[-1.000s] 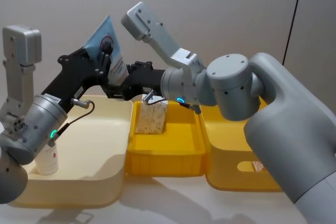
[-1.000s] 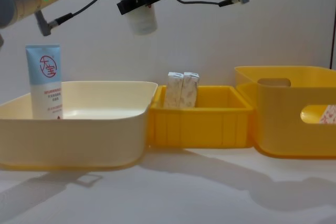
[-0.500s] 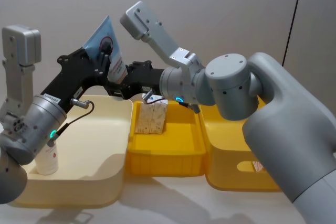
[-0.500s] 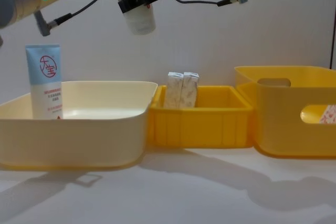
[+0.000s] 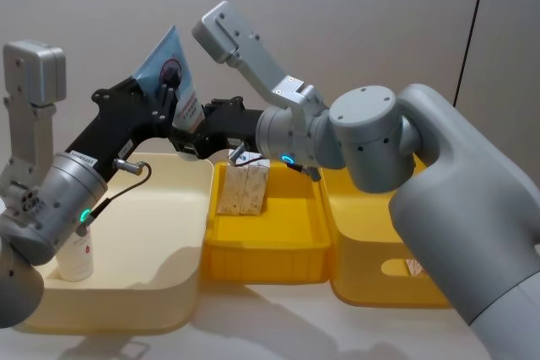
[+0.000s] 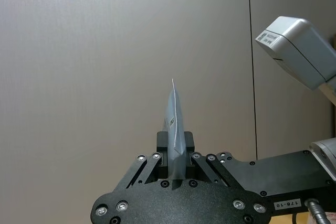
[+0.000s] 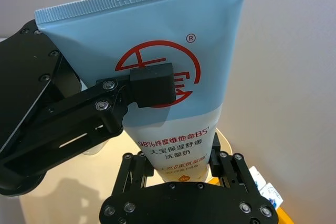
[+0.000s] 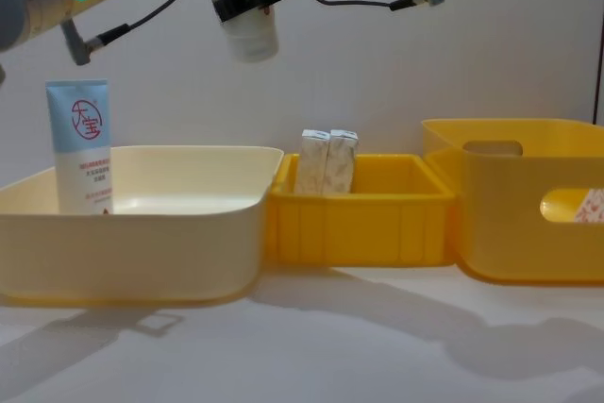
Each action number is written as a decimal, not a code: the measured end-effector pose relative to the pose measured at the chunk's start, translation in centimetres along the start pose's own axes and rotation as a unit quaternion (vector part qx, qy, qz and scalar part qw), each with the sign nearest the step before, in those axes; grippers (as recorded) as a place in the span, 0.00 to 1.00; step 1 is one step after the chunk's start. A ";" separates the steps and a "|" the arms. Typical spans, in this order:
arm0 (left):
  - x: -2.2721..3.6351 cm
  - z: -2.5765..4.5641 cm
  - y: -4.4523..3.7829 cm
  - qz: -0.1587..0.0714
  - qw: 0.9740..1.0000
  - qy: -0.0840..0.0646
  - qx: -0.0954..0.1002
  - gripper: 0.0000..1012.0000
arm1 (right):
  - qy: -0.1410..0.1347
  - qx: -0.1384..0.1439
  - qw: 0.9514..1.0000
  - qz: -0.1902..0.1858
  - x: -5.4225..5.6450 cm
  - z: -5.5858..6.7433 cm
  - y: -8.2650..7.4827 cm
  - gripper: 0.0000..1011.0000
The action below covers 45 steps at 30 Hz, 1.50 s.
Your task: Bimanual collaborative sorting of washing and personal care products
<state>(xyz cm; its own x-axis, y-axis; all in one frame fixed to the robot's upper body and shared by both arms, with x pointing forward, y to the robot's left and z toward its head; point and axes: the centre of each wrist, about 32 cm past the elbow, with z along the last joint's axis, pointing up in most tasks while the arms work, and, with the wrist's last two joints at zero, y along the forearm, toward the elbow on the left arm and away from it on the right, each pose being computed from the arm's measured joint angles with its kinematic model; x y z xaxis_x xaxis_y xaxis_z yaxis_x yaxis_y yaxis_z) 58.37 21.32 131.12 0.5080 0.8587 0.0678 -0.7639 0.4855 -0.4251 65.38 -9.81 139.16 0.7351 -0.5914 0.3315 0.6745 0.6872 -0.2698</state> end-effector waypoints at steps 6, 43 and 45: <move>0.00 0.00 0.00 0.000 1.000 0.000 0.000 0.16 | 0.000 0.000 1.000 0.000 0.0 0.0 0.0 0.55; 0.00 0.00 0.00 0.000 1.000 0.000 0.000 0.60 | 0.000 0.000 1.000 0.000 0.0 0.0 0.0 0.55; 0.00 0.00 0.00 0.000 1.000 0.000 0.000 0.66 | 0.000 0.000 1.000 0.000 0.0 0.0 0.0 0.55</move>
<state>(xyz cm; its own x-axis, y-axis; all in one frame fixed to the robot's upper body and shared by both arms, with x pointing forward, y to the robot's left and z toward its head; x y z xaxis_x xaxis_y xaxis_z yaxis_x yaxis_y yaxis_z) 58.37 21.31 131.12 0.5083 0.8585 0.0679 -0.7636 0.4857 -0.4255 65.38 -9.79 139.15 0.7348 -0.5918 0.3313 0.6748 0.6870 -0.2696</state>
